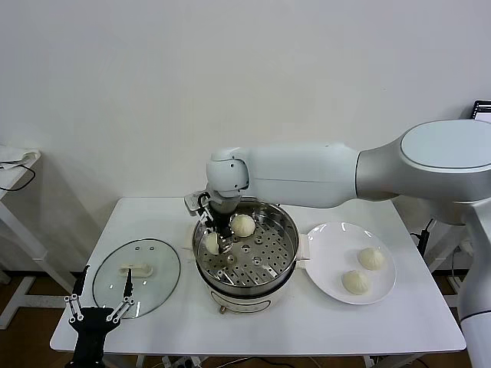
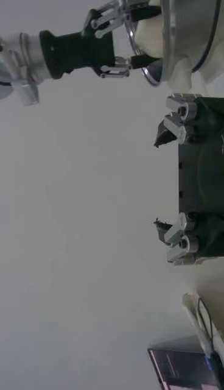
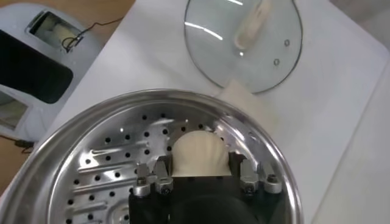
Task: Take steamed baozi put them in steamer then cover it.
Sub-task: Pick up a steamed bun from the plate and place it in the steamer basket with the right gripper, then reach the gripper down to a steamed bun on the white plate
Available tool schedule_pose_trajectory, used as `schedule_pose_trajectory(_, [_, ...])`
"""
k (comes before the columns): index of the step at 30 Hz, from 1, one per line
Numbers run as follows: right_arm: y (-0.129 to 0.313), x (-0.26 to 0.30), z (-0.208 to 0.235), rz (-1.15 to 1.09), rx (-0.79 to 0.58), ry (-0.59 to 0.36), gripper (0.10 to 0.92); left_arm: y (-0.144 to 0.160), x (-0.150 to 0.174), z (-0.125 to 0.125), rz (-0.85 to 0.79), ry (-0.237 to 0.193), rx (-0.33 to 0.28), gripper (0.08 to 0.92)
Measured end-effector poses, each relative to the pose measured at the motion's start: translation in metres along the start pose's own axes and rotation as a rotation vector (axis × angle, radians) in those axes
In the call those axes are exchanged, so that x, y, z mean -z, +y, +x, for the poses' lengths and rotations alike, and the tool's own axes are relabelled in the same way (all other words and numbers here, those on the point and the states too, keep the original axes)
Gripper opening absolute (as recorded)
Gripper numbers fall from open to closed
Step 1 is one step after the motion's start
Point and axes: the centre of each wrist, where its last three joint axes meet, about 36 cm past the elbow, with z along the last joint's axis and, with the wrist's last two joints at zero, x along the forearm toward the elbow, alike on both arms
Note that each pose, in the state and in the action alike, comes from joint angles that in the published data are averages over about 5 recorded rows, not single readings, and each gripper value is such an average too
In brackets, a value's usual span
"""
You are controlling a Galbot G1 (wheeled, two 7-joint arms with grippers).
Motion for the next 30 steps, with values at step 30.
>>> schedule_pose_trajectory(30, [0.064, -0.191, 0.128, -0.105, -0.132, -0.066, 0.823, -0.002, 0.002, -0.001, -0.006, -0.008, -0.008, 0.823])
